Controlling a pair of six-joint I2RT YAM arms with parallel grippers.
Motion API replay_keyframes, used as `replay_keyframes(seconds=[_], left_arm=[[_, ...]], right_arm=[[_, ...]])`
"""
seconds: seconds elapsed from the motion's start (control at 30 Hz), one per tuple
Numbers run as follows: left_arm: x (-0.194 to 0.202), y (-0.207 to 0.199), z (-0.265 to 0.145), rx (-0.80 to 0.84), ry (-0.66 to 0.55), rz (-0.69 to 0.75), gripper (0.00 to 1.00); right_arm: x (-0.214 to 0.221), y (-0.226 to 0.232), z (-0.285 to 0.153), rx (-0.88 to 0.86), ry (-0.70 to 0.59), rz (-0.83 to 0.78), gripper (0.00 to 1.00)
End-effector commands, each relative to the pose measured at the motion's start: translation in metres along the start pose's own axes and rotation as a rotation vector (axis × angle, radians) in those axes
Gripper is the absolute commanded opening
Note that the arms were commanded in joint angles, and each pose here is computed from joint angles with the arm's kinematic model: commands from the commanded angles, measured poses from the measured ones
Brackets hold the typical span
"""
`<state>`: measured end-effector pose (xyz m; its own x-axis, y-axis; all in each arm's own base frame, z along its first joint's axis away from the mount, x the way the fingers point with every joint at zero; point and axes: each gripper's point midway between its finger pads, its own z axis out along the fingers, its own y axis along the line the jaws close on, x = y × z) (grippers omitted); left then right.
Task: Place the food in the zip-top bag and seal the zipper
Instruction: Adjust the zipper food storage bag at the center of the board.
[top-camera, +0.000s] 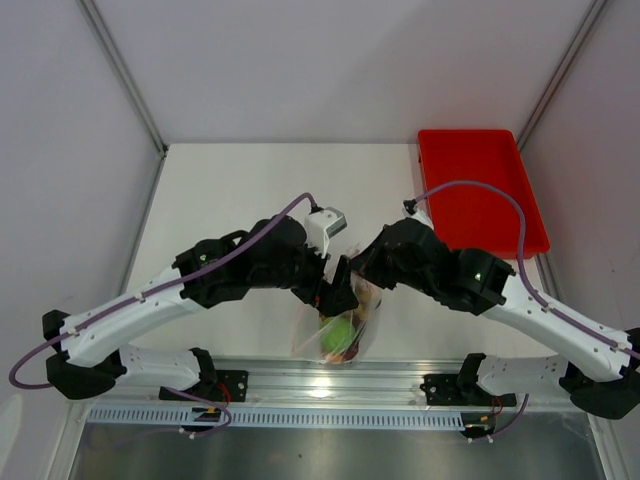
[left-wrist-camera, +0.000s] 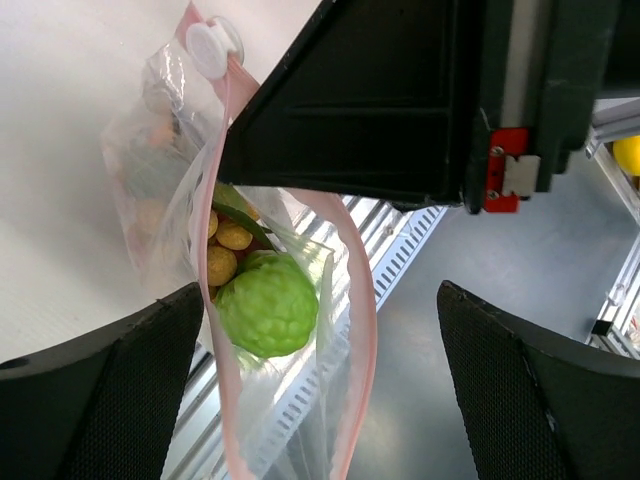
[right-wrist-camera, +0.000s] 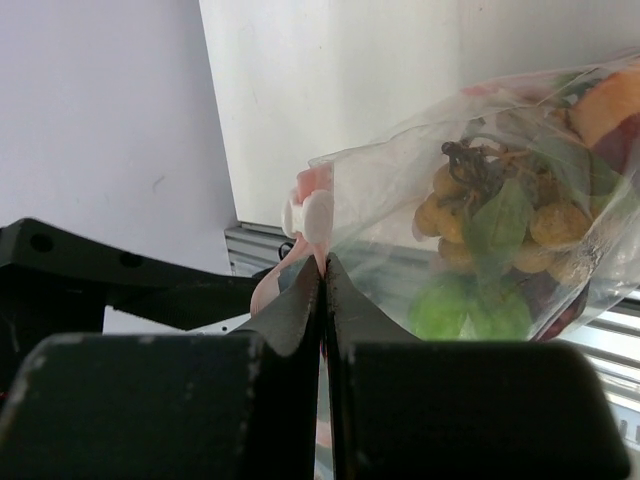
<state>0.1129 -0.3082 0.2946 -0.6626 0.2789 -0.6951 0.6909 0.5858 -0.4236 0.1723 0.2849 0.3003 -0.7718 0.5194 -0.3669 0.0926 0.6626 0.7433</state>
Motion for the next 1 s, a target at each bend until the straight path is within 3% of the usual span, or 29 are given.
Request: replay_keyframes(seconds=[0.0,0.17,0.43,0.63,0.73,0.83,0.87,0.97], left_arm=[[-0.017,-0.007,-0.012,0.015,-0.098,-0.026,1.0],[-0.003,0.0,0.0,-0.025,-0.044,-0.023,1.0],[0.005,0.02,0.012,-0.215,-0.057,-0.021,0.98],[0.014,0.035,0.022,-0.307,-0.061,-0.027,0.86],[0.02,0.039,0.028,-0.318,-0.048,-0.022,0.71],[0.02,0.039,0.029,-0.325,-0.036,-0.013,0.4],[0.018,0.038,0.028,-0.32,-0.034,0.001,0.23],[0.014,0.037,0.022,-0.293,-0.032,0.029,0.01]], right_arm=[[-0.013,0.01,0.0,-0.024,-0.078,0.068,0.0],[-0.013,0.017,-0.005,-0.053,-0.081,0.106,0.0],[-0.018,0.02,-0.007,-0.073,-0.119,0.195,0.0],[-0.019,0.022,-0.004,-0.081,-0.129,0.237,0.0],[-0.018,0.022,-0.003,-0.086,-0.133,0.242,0.0],[-0.016,0.02,-0.001,-0.08,-0.13,0.23,0.05],[-0.016,0.019,0.0,-0.075,-0.13,0.219,0.13],[-0.018,0.016,-0.002,-0.076,-0.136,0.121,0.32]])
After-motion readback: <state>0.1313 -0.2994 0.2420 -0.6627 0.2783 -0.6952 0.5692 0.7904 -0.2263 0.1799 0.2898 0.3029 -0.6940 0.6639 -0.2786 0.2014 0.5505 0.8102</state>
